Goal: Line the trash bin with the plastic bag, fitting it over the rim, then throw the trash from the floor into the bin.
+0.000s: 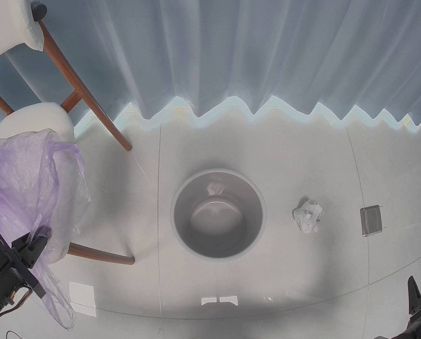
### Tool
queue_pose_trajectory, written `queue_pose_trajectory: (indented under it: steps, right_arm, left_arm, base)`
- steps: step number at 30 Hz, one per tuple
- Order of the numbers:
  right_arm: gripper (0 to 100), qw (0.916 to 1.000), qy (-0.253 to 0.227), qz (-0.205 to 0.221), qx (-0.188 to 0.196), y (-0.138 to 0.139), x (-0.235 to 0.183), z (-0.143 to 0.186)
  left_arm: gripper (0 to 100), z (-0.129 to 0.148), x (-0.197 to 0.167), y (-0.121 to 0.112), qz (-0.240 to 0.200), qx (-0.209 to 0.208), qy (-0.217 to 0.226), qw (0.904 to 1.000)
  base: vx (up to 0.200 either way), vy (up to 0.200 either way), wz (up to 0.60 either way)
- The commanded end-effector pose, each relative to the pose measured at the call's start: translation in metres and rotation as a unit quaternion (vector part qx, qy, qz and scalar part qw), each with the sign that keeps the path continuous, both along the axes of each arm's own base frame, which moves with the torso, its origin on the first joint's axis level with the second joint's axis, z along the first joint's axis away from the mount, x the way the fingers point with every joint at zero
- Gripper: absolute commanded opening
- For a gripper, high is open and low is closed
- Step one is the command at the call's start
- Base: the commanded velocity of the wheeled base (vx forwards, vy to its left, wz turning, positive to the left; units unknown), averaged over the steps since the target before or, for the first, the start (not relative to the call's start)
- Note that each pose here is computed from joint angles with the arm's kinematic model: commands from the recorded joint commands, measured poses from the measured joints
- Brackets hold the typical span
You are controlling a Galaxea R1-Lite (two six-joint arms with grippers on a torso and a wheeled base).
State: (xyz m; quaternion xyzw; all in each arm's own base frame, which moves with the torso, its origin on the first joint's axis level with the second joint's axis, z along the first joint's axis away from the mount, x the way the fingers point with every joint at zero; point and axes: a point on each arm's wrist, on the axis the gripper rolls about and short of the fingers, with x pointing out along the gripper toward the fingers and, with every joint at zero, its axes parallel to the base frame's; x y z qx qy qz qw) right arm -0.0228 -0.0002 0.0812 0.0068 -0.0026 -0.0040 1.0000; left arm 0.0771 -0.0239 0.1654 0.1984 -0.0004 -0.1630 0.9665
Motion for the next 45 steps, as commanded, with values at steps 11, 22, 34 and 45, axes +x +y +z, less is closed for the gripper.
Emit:
queue_pose_trajectory:
  steps: [11,22,34,45]
  right_arm:
    - [100,1.0,0.0,0.0,0.0,0.0,0.0,-0.005]
    - [100,1.0,0.0,0.0,0.0,0.0,0.0,-0.005]
    - [100,1.0,0.0,0.0,0.0,0.0,0.0,-0.005]
    - [100,1.0,0.0,0.0,0.0,0.0,0.0,-0.005]
  left_arm:
    - [0,0.006,0.003,0.006,-0.165,-0.132,0.063,0.9754]
    - [0,0.017,-0.002,0.004,-0.344,-0.222,0.152,0.8997]
    - [0,0.025,-0.004,0.004,-0.417,-0.231,0.186,0.8593]
    - [0,0.021,0.0,0.004,-0.41,-0.251,0.212,0.8508]
  base:
    - [0.0,0.0,0.0]
    - [0.0,0.0,0.0]
    - [0.0,0.0,0.0]
    - [0.0,0.0,0.0]
